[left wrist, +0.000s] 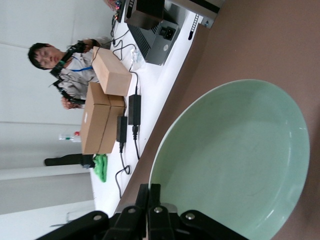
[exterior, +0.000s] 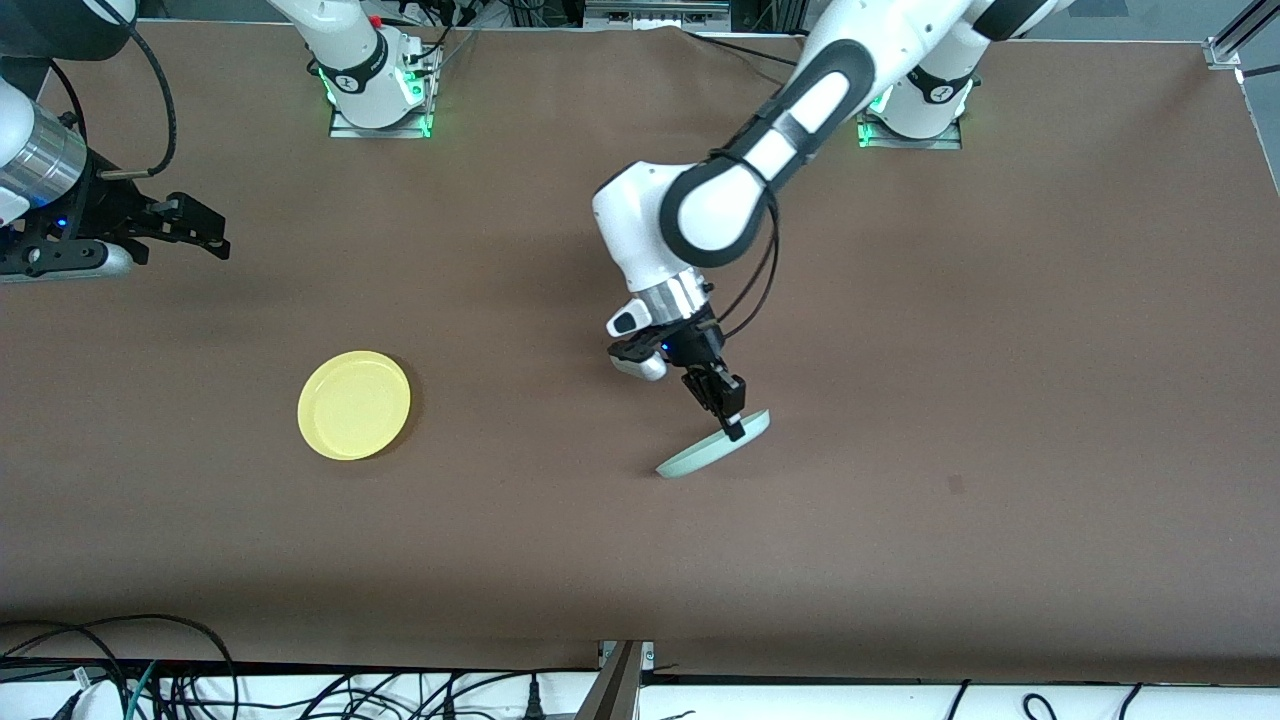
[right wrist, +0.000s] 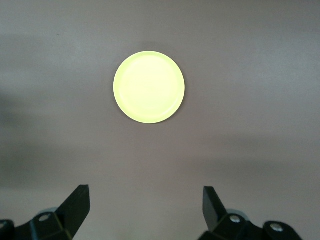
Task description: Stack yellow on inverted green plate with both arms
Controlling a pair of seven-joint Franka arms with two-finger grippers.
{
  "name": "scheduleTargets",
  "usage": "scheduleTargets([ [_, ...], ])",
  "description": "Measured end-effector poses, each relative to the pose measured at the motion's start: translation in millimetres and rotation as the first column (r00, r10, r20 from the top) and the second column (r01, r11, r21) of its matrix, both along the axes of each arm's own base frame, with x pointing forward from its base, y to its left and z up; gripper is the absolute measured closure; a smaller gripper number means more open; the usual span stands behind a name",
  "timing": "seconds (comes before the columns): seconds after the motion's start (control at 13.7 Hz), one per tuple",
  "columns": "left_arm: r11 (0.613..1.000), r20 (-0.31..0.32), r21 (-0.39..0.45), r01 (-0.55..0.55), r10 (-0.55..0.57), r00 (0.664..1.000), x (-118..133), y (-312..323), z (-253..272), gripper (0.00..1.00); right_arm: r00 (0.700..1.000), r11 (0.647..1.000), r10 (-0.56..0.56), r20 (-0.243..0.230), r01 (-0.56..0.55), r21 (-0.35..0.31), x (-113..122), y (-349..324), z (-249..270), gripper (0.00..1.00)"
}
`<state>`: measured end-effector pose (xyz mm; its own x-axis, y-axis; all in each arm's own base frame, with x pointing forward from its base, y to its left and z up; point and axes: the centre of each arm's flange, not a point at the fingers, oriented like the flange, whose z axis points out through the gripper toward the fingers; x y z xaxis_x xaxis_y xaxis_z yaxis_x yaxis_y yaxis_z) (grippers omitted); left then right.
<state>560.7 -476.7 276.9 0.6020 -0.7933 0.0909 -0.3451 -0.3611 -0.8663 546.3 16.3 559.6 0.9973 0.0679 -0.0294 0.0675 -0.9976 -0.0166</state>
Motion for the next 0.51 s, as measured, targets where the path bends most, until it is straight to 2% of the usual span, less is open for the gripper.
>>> scheduleTargets([
  [0.29,0.990,0.052,0.139,-0.020,0.013,0.999,-23,-24,-40,0.98,1.000,1.000,-0.003,-0.003,0.003,0.000,1,-2,-2,0.00],
  [0.51,0.985,0.090,0.166,-0.036,0.021,0.996,-41,-42,-48,0.98,1.000,1.000,-0.003,-0.004,0.003,0.000,1,-2,-2,0.00],
])
